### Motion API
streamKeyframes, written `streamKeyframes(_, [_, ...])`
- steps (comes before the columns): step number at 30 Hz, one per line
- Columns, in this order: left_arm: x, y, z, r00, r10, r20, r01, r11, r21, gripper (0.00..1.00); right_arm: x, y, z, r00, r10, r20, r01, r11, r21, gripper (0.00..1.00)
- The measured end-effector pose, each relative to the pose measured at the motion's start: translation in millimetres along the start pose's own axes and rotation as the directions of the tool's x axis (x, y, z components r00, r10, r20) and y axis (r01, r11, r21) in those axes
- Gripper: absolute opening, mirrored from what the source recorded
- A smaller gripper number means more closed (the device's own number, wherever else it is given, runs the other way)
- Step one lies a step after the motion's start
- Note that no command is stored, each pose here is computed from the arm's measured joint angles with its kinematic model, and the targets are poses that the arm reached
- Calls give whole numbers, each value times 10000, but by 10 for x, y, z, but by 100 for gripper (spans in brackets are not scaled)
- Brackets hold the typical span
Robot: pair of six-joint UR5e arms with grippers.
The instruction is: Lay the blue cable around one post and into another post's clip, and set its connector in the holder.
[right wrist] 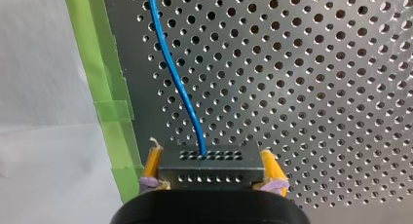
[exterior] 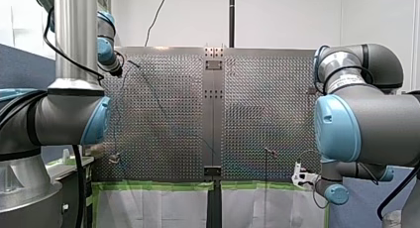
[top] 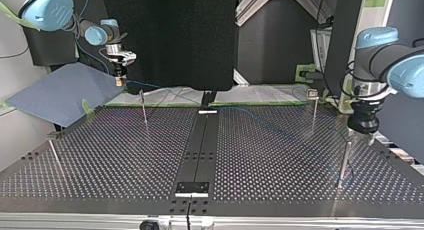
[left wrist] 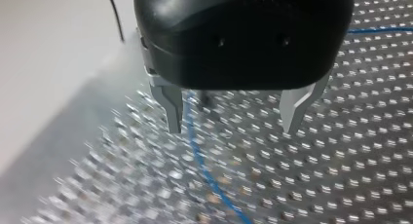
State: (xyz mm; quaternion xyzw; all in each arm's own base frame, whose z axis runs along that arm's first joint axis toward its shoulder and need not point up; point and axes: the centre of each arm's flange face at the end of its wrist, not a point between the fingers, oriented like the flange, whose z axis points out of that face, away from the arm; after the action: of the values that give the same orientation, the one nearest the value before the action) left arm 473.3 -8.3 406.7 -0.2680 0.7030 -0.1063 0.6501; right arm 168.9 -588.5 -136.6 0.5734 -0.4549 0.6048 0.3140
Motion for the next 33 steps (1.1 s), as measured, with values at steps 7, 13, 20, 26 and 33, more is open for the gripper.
streamKeyframes(7, [-450, -225, -216, 9944, 675, 808, -658, 9976, -228, 99, -5, -1, -5, 10000, 48, 54, -48, 10000, -11, 0])
streamKeyframes(13, [-734, -473, -434, 9877, 1026, 1179, -1041, 9946, 59, 99, -8, -2, -7, 10000, 68, 73, -68, 10000, -9, 0])
streamKeyframes(20, [-1012, -850, -769, 9827, 1151, 1450, -1287, 9878, 881, 99, -6, -2, -3, 9999, 134, 73, -134, 9999, 13, 0])
streamKeyframes(26, [-1206, -1170, -1088, 9759, 1359, 1705, -1597, 9779, 1349, 99, -6, -5, -2, 9999, 150, 81, -150, 9999, 25, 0])
streamKeyframes(33, [-1157, -1330, -1162, 9753, 1735, 1368, -1912, 9730, 1295, 99, -12, -31, 0, 9998, 157, 112, -158, 9999, 63, 0])
